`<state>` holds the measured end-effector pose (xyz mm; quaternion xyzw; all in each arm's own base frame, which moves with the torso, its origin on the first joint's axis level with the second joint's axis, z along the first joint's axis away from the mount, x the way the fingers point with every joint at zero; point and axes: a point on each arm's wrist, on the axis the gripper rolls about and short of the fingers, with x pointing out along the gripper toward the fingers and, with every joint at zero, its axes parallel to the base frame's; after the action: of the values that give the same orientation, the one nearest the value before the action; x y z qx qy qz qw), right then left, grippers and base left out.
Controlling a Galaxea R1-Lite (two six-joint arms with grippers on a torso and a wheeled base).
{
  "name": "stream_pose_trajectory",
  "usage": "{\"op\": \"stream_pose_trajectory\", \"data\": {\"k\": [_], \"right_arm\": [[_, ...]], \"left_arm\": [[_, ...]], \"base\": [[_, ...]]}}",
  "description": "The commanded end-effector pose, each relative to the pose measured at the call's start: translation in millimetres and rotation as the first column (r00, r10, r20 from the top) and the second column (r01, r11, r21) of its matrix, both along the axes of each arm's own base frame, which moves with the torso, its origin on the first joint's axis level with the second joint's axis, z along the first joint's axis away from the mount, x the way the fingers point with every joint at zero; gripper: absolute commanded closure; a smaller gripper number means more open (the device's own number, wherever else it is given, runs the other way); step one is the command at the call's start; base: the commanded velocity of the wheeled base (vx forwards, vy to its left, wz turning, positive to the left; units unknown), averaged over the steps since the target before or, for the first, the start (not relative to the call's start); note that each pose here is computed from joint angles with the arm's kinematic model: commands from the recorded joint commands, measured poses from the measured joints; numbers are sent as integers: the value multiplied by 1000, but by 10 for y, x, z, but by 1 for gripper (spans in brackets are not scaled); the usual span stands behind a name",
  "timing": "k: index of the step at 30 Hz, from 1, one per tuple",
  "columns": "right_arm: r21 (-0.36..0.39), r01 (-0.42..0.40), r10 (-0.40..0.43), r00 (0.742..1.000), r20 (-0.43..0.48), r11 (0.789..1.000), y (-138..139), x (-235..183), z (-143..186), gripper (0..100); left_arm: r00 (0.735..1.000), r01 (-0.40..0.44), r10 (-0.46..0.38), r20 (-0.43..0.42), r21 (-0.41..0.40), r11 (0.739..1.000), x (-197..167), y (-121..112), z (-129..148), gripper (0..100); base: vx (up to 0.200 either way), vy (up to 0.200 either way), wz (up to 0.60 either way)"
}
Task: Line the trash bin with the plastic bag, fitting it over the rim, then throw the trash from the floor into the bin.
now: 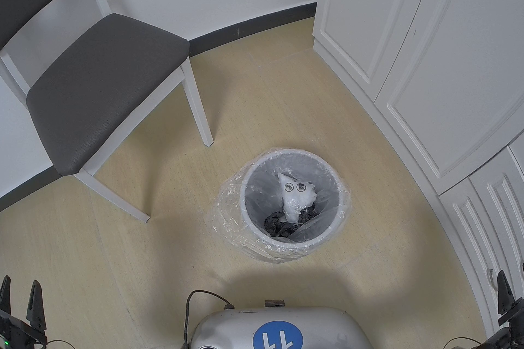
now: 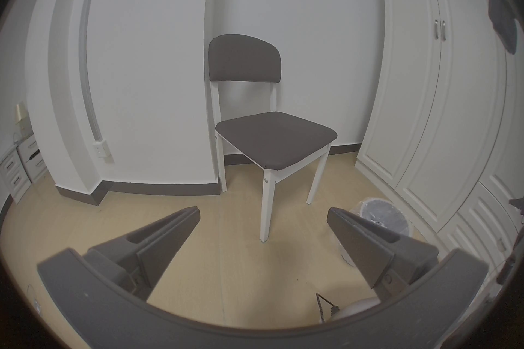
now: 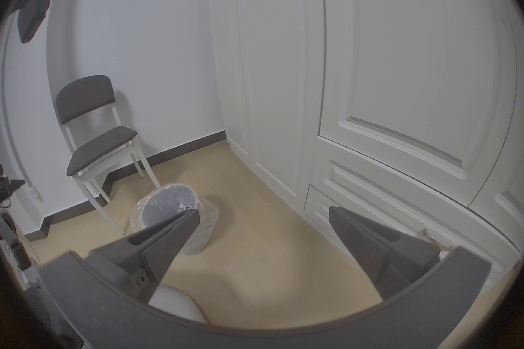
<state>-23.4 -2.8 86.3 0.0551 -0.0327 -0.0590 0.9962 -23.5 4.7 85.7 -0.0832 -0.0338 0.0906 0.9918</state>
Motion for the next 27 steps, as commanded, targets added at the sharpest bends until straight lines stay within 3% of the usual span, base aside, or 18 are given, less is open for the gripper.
{"op": "stream_pose_trajectory", "data": {"k": [1, 7, 11, 15, 19, 22, 27], "right_arm": [[1, 6, -6, 1000, -1, 1000, -1, 1, -46, 0], [-30, 6, -6, 1000, -6, 1000, -1, 1, -48, 0], [-23, 13, -13, 1000, -4, 1000, -3, 1, -46, 0], [-33, 1, -2, 1000, -6, 999, 0, 3, -51, 0], [-53, -129, 129, 992, -7, 990, 30, 4, -49, 0], [-86, -180, 180, 984, -5, 980, 41, 3, -43, 0], [-79, -195, 195, 981, -4, 978, 44, 3, -43, 0]], "left_arm": [[999, 34, -34, -4, 12, 999, 3, -8, -51, 0], [992, 123, -122, -25, 102, 987, 5, -29, -55, 0], [977, 203, -191, -91, 157, 966, 5, -46, -107, 0], [977, 206, -195, -82, 160, 965, 7, -47, -103, 0], [979, 196, -185, -81, 152, 969, 7, -44, -103, 0], [979, 197, -186, -82, 156, 968, 7, -45, -103, 0], [978, 202, -190, -83, 165, 965, 7, -46, -103, 0]], "base": [[0, 0, 0], [0, 0, 0], [0, 0, 0], [0, 0, 0], [0, 0, 0], [0, 0, 0], [0, 0, 0]]}}
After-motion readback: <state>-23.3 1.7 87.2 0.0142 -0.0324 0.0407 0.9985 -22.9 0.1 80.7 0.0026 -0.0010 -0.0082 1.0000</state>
